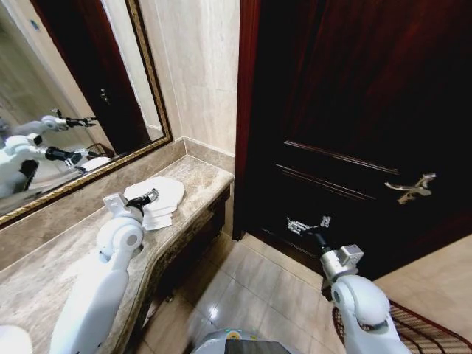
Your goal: Discard the used towel into the hamper.
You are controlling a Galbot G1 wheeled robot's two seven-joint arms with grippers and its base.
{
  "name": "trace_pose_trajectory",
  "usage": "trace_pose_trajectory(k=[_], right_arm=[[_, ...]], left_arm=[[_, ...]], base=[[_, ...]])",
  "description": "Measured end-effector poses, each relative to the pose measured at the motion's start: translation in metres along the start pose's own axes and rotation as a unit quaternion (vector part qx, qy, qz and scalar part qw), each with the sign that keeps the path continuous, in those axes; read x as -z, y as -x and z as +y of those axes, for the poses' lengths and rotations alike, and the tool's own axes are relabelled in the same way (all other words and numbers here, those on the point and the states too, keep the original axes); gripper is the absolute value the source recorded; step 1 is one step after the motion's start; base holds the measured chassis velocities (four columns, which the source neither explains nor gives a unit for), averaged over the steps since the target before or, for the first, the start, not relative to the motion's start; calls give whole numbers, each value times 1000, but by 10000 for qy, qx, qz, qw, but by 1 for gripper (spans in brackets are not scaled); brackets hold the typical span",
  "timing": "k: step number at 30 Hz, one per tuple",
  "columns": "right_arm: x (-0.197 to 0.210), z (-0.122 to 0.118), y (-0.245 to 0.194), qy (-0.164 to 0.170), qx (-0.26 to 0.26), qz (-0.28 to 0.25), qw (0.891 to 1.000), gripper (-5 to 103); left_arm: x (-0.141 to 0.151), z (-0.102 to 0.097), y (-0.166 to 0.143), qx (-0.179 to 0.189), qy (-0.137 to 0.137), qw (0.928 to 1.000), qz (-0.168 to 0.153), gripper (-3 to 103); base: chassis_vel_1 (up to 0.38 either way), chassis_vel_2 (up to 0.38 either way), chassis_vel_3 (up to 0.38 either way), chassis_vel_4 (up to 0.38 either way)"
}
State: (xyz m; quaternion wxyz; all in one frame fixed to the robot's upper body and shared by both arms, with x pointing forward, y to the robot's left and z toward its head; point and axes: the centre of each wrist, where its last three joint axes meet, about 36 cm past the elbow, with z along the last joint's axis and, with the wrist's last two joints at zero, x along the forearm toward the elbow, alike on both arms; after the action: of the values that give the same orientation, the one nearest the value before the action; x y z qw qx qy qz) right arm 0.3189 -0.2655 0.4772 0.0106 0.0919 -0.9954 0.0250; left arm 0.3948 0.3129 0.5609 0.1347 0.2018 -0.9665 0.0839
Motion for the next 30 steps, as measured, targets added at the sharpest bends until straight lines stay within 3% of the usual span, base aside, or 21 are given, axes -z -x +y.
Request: trace_pose_trajectory(k=[6,14,23,30], right_arm=[[0,3,0,47,16,18,10000,100],[-1,-1,-3,51,-50,31,10000,100],[-4,-4,-3,77,-86,61,9999,100],[-8,-7,-1,109,-98,107,9998,100]], left_arm=[[5,6,-9,-88,355,9990,-242,100],[19,14,-10,-238,635,9977,-98,100],[41,20,-16,-576,603,9961,302,100],[42,24,-9,-518,600,9954,529,100]], base=[[0,0,0,0],[0,0,0,0],[0,0,0,0],[0,0,0,0]])
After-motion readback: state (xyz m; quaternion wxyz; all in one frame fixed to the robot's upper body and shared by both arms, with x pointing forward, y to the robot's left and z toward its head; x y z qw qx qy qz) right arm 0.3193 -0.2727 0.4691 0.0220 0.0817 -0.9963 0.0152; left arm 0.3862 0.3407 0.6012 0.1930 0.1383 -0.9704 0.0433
